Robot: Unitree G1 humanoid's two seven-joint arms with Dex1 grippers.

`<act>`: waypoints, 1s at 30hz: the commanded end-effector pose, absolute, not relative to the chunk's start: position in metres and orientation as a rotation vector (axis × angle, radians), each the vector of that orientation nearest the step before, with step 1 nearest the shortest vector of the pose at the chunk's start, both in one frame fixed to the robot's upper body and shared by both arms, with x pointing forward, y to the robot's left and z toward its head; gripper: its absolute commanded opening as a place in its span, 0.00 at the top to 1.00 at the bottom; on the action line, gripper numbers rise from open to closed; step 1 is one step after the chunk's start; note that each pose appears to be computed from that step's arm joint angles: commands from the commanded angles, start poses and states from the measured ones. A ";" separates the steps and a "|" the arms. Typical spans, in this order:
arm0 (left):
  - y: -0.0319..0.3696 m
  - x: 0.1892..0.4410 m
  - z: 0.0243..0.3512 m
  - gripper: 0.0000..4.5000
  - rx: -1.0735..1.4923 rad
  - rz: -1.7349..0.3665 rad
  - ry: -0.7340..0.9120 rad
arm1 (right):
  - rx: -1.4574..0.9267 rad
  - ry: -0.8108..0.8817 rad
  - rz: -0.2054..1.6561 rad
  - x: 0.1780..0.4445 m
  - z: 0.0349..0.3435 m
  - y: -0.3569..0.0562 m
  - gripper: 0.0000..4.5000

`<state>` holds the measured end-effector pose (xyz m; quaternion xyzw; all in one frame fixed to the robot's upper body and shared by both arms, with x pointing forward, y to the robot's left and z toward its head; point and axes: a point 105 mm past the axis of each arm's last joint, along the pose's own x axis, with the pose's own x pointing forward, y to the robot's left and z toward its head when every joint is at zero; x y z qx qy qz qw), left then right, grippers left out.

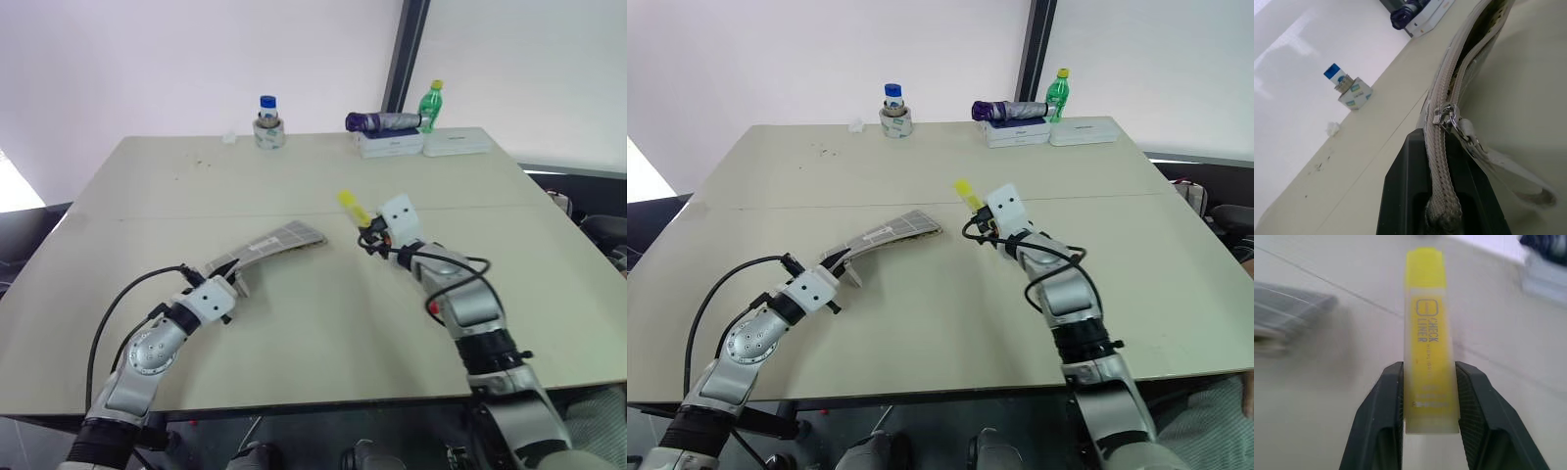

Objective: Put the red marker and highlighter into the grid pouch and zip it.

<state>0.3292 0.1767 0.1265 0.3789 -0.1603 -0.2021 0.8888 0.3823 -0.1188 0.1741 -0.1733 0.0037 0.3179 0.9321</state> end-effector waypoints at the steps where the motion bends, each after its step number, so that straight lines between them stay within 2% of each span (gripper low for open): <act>1: 0.178 0.332 0.138 1.00 0.795 -0.405 -0.375 | -0.388 -0.059 0.988 0.338 0.187 -0.096 0.80; 5: 0.175 0.335 0.140 1.00 0.789 -0.416 -0.383 | -0.401 -0.013 1.042 0.327 0.175 -0.094 0.80; 17: 0.169 0.335 0.149 1.00 0.783 -0.439 -0.418 | -0.517 0.001 0.890 0.356 0.154 -0.095 0.80; 24: 0.160 0.329 0.148 1.00 0.869 -0.505 -0.435 | -0.496 -0.032 0.909 0.359 0.162 -0.084 0.80; 30: 0.146 0.325 0.144 1.00 0.978 -0.607 -0.455 | -0.776 -0.026 0.982 0.353 0.146 -0.071 0.80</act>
